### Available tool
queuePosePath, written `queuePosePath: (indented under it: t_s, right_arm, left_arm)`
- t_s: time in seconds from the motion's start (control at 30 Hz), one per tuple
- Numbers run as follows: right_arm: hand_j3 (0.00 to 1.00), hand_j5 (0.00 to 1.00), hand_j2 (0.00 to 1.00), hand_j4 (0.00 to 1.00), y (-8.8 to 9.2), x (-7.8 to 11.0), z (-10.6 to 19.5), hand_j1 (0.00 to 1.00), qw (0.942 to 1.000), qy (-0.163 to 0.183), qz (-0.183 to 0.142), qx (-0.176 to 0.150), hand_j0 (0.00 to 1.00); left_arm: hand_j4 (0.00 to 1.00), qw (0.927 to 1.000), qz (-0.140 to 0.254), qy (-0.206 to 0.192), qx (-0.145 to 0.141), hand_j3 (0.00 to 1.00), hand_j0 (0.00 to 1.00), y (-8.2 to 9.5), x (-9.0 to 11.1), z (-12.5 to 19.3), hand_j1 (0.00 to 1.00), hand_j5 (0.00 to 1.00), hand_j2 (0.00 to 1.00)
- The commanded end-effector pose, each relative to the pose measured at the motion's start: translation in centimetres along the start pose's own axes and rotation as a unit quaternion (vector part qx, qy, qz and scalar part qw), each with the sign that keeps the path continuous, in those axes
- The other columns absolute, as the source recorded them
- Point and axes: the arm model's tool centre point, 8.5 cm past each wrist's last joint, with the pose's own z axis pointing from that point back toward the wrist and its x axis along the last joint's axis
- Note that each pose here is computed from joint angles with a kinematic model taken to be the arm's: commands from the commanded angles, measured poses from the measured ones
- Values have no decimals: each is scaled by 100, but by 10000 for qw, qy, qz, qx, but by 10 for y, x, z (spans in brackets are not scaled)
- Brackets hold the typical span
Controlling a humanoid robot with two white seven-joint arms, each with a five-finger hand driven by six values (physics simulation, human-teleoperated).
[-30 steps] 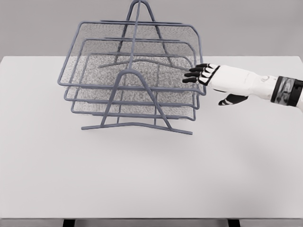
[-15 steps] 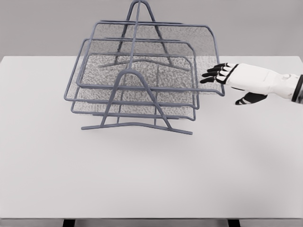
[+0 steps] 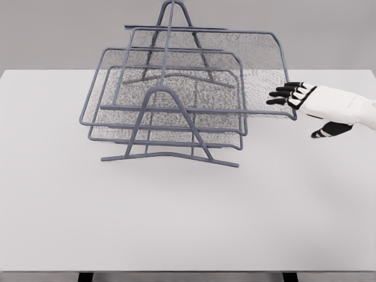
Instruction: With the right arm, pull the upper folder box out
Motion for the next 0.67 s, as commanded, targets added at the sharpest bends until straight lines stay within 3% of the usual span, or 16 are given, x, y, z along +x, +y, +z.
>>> queuePosePath:
  t_s: [0.0, 0.57, 0.63]
  right_arm:
    - [100, 100, 100, 100, -10, -7, 13, 100, 9990, 233, 369, 100, 100]
    - [100, 100, 100, 100, -38, -15, 56, 100, 9982, 483, 348, -1, 100]
    - [100, 100, 100, 100, -44, -10, 57, 100, 9985, 398, 373, -48, 100]
  left_arm:
    - [100, 10000, 3, -3, 1, 100, 100, 0, 0, 0, 100, 100, 100]
    - [100, 10000, 3, -3, 1, 100, 100, 0, 0, 0, 100, 100, 100]
    - [100, 10000, 3, -3, 1, 100, 100, 0, 0, 0, 100, 100, 100]
